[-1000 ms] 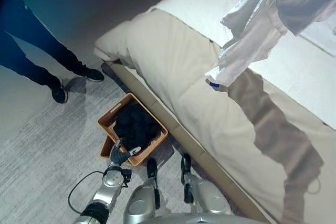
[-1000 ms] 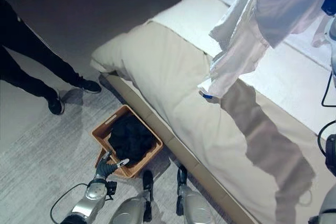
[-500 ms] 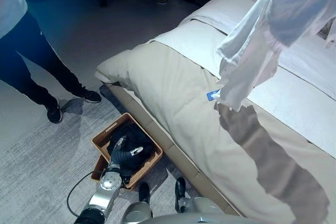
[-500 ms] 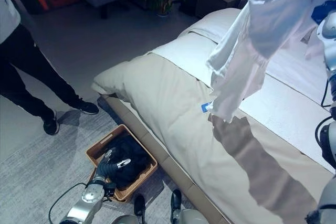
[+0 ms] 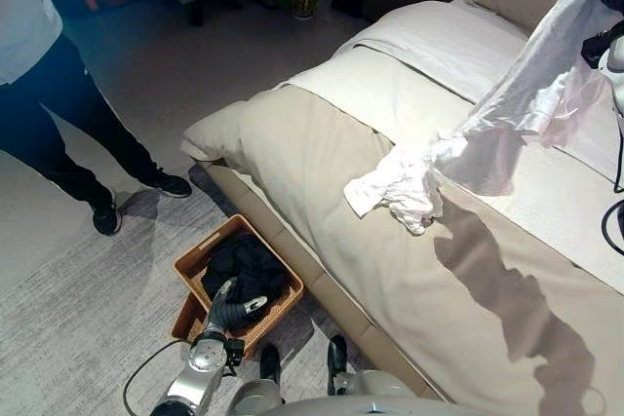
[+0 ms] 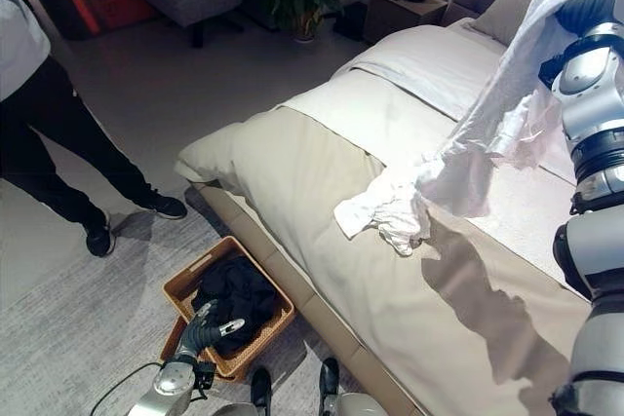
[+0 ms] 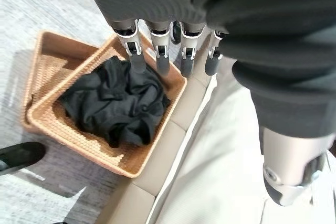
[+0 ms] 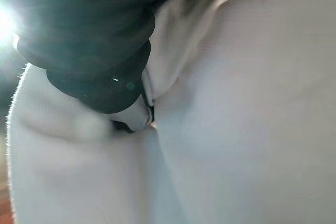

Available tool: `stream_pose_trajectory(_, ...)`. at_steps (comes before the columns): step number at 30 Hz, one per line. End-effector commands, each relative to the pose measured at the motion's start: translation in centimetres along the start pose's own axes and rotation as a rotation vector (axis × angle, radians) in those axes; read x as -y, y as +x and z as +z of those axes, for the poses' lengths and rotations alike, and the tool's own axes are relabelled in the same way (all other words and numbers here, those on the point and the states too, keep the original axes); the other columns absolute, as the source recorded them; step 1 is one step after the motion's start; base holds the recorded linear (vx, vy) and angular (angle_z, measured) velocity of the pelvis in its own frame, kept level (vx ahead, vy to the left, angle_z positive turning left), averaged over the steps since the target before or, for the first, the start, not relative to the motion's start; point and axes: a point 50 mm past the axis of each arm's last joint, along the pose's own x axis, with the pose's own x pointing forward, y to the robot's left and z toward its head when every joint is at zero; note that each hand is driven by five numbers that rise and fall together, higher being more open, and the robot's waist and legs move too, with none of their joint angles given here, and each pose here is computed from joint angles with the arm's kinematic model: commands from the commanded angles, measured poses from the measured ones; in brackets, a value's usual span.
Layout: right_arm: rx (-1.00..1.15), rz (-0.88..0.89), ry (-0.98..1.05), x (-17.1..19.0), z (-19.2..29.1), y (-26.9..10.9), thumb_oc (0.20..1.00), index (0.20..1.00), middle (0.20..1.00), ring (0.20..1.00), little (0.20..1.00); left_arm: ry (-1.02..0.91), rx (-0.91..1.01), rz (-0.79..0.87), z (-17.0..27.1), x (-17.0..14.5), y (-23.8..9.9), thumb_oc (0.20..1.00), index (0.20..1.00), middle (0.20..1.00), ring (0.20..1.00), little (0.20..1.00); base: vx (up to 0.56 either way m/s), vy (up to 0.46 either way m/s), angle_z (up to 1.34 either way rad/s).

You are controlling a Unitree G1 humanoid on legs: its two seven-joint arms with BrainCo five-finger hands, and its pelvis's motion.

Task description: Pick up clothes into the bucket

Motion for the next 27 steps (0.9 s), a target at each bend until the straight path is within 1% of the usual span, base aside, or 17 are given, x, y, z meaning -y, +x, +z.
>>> stream_pose_trajectory(1,0.104,-0.176,0.045,5.6,3.8,2.0,0.2,0.2,0.2,0.2,0.2,0.017,0.075,-0.012,1.5,-0.1,0.4,1.0,1.0,1.0,1.0,1.0,0.0,0.0,0.07)
stream_pose_trajectory(6,0.098,-0.188,0.076,5.9,3.6,2.0,0.2,0.2,0.2,0.2,0.2,0.018,0.083,-0.021,1.8,0.2,0.5,1.0,1.0,1.0,1.0,1.0,0.0,-0.002,0.03)
stream_pose_trajectory(10,0.149,-0.281,0.142,7.2,4.5,1.8,0.2,0.2,0.2,0.2,0.2,-0.026,0.184,-0.036,4.2,0.2,0.6,1.0,1.0,1.0,1.0,1.0,0.01,0.006,0.04)
stream_pose_trajectory(13,0.211,-0.345,0.18,8.3,5.4,1.5,0.2,0.2,0.2,0.2,0.2,-0.046,0.335,-0.032,7.6,-0.9,0.4,1.0,1.0,1.0,1.0,1.0,0.02,0.004,0.07)
stream_pose_trajectory(16,0.312,-0.391,0.216,9.5,7.6,1.0,0.2,0.2,0.2,0.2,0.2,-0.087,0.539,-0.046,12.4,-2.5,-0.4,1.0,1.0,1.0,1.0,1.0,0.03,0.007,0.09)
stream_pose_trajectory(18,0.345,-0.382,0.231,9.5,8.3,0.9,0.2,0.2,0.2,0.2,0.2,-0.128,0.636,-0.066,14.8,-3.1,-1.2,1.0,1.0,1.0,1.0,1.0,0.02,0.0,0.04)
stream_pose_trajectory(21,0.43,-0.354,0.281,9.2,10.2,0.2,0.2,0.2,0.2,0.2,0.2,-0.149,0.855,-0.103,20.1,-4.0,-3.0,1.0,1.0,1.0,1.0,1.0,0.04,-0.005,0.01)
stream_pose_trajectory(24,0.508,-0.28,0.332,7.8,11.8,-0.7,0.2,0.2,0.2,0.2,0.2,-0.151,1.044,-0.135,24.8,-4.4,-5.0,1.0,1.0,1.0,1.0,1.0,0.04,-0.008,-0.01)
stream_pose_trajectory(25,0.506,-0.281,0.332,7.9,11.7,-0.7,0.2,0.2,0.2,0.2,0.2,-0.15,1.044,-0.136,24.8,-4.4,-5.0,1.0,1.0,1.0,1.0,1.0,0.04,-0.017,0.01)
stream_pose_trajectory(26,0.554,-0.222,0.354,7.0,12.5,-1.4,0.2,0.2,0.2,0.2,0.2,-0.136,1.131,-0.142,27.2,-4.4,-5.8,1.0,1.0,1.0,1.0,1.0,0.0,0.0,0.0)
stream_pose_trajectory(27,0.552,-0.224,0.353,7.0,12.5,-1.4,0.2,0.2,0.2,0.2,0.2,-0.134,1.132,-0.144,27.2,-4.3,-5.8,1.0,1.0,1.0,1.0,1.0,0.04,-0.02,0.04)
